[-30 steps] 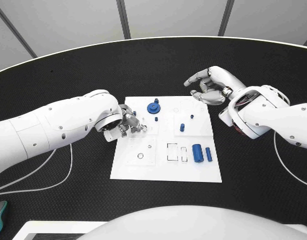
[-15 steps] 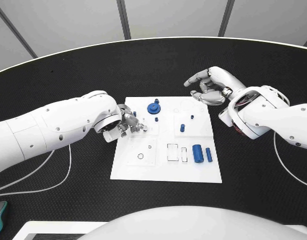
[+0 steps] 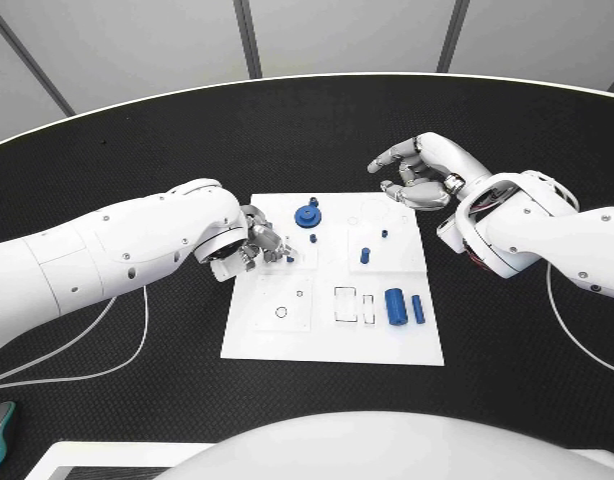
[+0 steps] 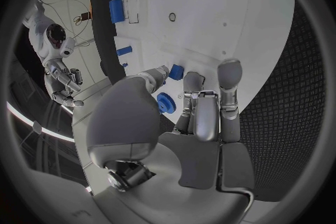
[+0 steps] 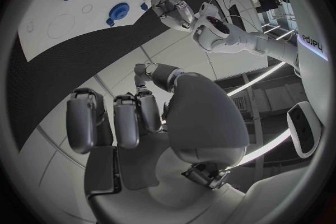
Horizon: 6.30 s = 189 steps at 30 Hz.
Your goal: Assemble the parts on the task board
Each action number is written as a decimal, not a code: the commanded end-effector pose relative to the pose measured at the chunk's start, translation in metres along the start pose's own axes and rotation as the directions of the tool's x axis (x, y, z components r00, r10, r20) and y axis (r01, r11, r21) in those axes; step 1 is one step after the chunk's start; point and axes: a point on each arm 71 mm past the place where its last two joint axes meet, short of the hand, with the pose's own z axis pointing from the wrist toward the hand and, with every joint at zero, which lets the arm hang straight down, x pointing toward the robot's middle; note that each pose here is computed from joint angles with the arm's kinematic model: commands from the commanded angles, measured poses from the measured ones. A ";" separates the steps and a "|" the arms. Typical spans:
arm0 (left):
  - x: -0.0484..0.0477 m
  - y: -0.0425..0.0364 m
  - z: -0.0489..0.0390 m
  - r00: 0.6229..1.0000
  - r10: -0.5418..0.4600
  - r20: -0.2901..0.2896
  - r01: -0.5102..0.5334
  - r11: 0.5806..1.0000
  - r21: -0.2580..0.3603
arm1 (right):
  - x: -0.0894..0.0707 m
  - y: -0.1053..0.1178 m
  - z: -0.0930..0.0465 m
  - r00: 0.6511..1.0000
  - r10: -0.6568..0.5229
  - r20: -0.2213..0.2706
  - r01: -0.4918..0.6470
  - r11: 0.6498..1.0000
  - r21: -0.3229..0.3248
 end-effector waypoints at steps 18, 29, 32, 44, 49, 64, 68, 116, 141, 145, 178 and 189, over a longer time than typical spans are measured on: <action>0.0036 -0.0115 0.0043 1.000 0.021 -0.013 -0.021 1.000 0.001 | 0.000 0.000 0.000 1.000 0.001 -0.001 -0.001 1.000 -0.001; 0.0035 -0.0122 0.0053 0.999 0.033 -0.016 -0.033 0.999 -0.007 | 0.001 0.000 0.000 1.000 0.000 -0.007 0.000 1.000 0.001; 0.0032 -0.0119 0.0055 0.999 0.038 -0.016 -0.038 0.999 -0.010 | 0.001 0.000 0.000 1.000 0.000 -0.008 0.000 1.000 0.002; 0.0020 -0.0109 0.0062 0.999 0.046 -0.010 -0.046 0.999 -0.018 | 0.001 0.000 0.000 1.000 0.000 -0.009 0.000 1.000 0.002; 0.0019 -0.0114 0.0060 0.999 0.043 -0.005 -0.043 0.999 -0.016 | 0.001 0.000 0.000 1.000 0.000 -0.009 0.000 1.000 0.001; 0.0038 -0.0123 0.0056 0.999 0.043 -0.022 -0.043 0.999 -0.010 | 0.001 0.000 0.000 1.000 0.000 -0.011 0.000 1.000 0.002; 0.0042 -0.0124 0.0053 0.999 0.035 -0.025 -0.035 0.999 -0.005 | 0.001 0.000 0.000 1.000 0.000 -0.011 0.000 1.000 0.002; -0.0280 -0.0254 0.0017 0.950 0.153 -0.271 -0.168 0.985 -0.033 | 0.002 0.000 0.002 1.000 0.000 -0.018 0.000 1.000 0.004; -0.0305 -0.0458 0.0142 0.923 0.264 -0.281 -0.298 0.951 -0.086 | 0.004 0.002 0.004 1.000 0.002 -0.021 -0.002 1.000 0.001; -0.0313 -0.0480 0.0158 0.921 0.269 -0.281 -0.305 0.948 -0.094 | 0.005 0.002 0.004 1.000 0.003 -0.022 -0.003 1.000 0.000; -0.0315 -0.0542 0.0196 0.900 0.325 -0.289 -0.371 0.921 -0.120 | 0.006 0.005 0.005 1.000 0.006 -0.023 -0.006 1.000 -0.004; -0.0300 -0.0549 0.0198 0.893 0.337 -0.299 -0.385 0.915 -0.119 | 0.006 0.005 0.004 1.000 0.006 -0.023 -0.006 1.000 -0.004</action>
